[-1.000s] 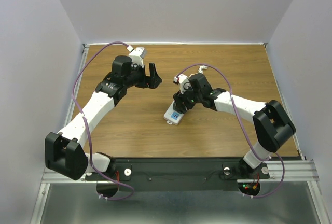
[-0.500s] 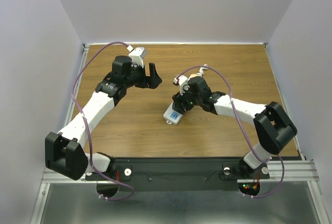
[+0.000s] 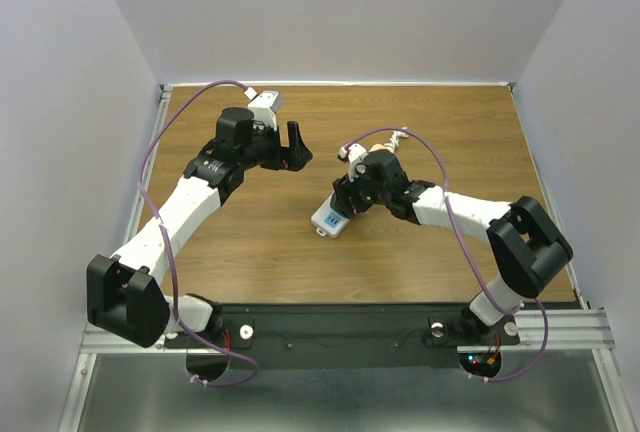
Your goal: Insert the plug
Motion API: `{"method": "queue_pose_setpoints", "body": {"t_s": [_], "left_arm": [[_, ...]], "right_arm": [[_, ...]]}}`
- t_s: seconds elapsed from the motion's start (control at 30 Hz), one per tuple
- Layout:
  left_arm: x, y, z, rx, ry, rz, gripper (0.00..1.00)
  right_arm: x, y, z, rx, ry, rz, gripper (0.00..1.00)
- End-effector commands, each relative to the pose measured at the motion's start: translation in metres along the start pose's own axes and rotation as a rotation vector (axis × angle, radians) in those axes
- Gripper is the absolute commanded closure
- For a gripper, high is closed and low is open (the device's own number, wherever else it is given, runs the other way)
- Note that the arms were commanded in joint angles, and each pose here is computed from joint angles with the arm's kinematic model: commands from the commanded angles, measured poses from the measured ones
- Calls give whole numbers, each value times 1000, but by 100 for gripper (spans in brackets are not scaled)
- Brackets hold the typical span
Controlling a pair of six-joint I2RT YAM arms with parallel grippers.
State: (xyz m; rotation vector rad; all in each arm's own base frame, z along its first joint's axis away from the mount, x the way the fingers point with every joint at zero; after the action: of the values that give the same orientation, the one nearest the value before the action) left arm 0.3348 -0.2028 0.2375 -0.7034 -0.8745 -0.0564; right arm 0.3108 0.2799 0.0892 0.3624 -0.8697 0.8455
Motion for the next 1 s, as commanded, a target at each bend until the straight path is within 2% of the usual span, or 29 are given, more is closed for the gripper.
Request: {"method": "queue_pose_setpoints", "body": {"t_s": [0.0, 0.2, 0.53, 0.83, 0.97], "left_arm": [[19, -13, 6, -41, -56, -30, 4], [19, -12, 7, -40, -58, -32, 4], [20, -17, 10, -61, -62, -36, 4], [19, -18, 11, -71, -56, -34, 4], [20, -19, 12, -71, -64, -37, 4]], "right_arm": [[-49, 7, -14, -28, 191, -55, 100], [-39, 10, -33, -36, 194, -53, 100], [-79, 10, -27, -156, 327, -34, 100], [-88, 24, -48, -132, 369, -17, 100], [-96, 27, -41, -132, 381, -37, 100]]}}
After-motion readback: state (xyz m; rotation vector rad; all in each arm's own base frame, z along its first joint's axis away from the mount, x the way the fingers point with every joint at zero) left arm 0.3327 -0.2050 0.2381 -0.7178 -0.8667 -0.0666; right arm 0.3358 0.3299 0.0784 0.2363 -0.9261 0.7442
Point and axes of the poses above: each gripper's point midway between its finger pads, its own z axis back along the fingers, its own y axis along the line the jaws close on, x = y × z, the point moved 1 cm from there along z, back along the fingers, and after that the axes turned 12 degrees about z, right-handed, at the moved point
